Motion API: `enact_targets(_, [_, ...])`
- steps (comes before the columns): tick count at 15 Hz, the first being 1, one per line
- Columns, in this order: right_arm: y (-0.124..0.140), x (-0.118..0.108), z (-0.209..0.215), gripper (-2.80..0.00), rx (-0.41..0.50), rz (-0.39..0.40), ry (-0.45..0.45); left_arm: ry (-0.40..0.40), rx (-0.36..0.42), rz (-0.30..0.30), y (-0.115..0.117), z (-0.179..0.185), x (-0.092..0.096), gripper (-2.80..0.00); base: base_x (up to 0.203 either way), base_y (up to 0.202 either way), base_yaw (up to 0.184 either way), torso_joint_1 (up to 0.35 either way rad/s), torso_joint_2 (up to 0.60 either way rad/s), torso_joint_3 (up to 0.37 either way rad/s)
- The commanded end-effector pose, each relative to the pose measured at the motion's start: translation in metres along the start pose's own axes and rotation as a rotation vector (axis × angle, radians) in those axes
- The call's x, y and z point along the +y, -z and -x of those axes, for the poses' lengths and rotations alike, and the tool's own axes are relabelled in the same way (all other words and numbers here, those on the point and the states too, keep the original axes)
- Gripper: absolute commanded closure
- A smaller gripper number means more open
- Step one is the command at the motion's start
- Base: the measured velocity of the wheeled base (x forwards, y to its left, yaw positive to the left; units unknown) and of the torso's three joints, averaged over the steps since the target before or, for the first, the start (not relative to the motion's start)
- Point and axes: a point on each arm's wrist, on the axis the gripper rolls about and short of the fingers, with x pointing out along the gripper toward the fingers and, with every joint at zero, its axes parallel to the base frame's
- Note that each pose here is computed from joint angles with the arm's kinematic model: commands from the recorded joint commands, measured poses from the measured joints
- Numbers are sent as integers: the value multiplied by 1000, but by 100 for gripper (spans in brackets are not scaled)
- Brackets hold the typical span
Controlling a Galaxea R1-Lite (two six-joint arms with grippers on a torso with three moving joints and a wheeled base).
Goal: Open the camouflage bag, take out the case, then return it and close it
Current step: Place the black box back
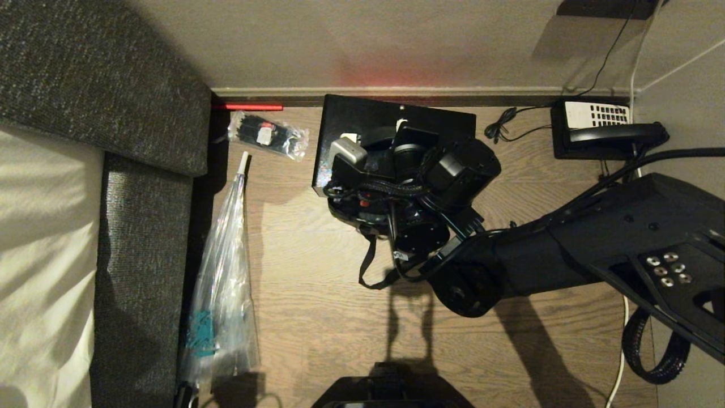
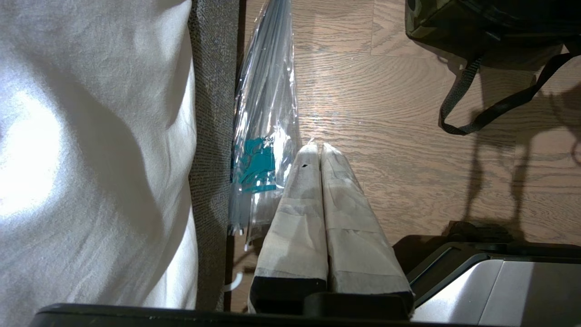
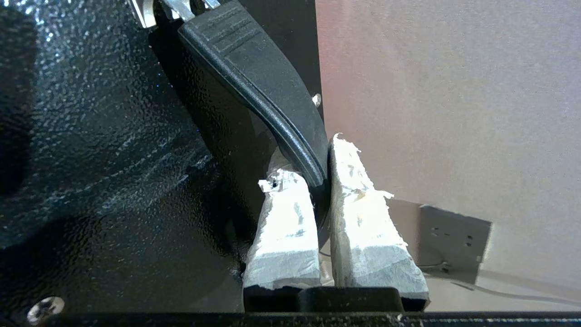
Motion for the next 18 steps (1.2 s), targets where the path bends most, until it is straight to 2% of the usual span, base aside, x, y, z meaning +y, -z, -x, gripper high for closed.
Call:
enact_targets(1, [0,5,-1,0,5,10,-1,0,1,0,0,0,0,0,0,0,0,0,0,0])
enact_targets(18, [18,-12,-9,0,41,29,19,0,1,0,0,0,0,0,0,0,0,0,0,0])
